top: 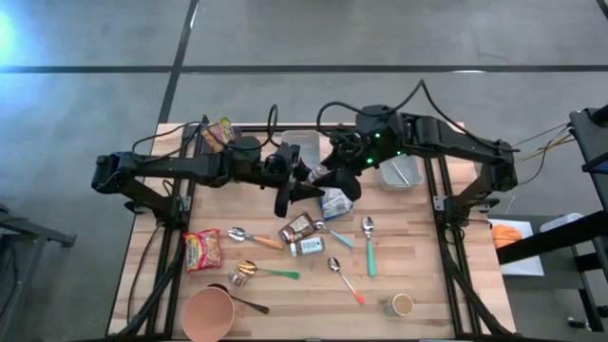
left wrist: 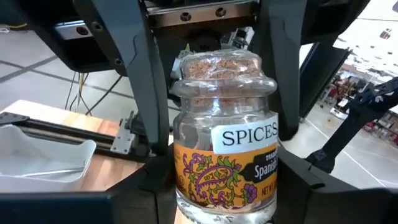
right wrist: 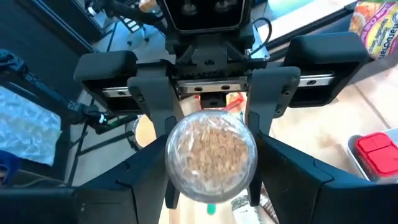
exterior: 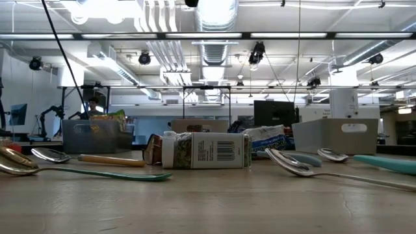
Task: Pick & Place Food Item
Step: Put the right brown seasoning bottle into the left gray bin
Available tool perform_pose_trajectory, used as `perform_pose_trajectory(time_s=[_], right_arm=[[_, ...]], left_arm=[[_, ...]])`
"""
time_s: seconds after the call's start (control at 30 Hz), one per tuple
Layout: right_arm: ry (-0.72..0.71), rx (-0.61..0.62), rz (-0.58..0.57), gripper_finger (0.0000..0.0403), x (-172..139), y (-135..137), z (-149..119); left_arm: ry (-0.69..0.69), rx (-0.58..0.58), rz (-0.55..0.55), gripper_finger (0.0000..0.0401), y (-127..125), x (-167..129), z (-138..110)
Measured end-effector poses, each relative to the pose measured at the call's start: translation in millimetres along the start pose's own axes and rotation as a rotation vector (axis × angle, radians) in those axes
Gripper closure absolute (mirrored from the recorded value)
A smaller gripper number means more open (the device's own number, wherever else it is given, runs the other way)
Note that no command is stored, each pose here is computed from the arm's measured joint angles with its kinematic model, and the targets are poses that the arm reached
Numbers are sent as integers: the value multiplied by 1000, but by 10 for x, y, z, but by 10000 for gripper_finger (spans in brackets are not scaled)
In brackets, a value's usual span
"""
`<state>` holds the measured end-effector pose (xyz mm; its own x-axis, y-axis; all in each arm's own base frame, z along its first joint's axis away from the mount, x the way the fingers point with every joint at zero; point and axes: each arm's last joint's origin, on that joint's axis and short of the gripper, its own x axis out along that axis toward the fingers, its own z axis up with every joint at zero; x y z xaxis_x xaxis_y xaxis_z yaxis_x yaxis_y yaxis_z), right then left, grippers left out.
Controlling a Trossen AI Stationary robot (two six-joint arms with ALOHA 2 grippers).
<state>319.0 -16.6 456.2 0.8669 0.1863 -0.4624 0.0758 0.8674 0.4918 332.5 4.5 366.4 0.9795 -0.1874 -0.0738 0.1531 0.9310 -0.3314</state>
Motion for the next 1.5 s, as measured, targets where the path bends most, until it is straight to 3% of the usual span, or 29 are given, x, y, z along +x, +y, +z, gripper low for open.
perform_pose_trajectory(time_s=[0.83, 1.3, 1.5], right_arm=[[-48, -12, 8, 177, -77, 12, 42], [151, 64, 64, 177, -111, -254, -22], [206, 54, 160, 177, -15, -269, -32]], left_arm=[[-4, 12, 2, 223, -3, -3, 5], [141, -57, -55, 223, 2, -10, -116], [173, -78, -86, 223, -5, -14, -139]])
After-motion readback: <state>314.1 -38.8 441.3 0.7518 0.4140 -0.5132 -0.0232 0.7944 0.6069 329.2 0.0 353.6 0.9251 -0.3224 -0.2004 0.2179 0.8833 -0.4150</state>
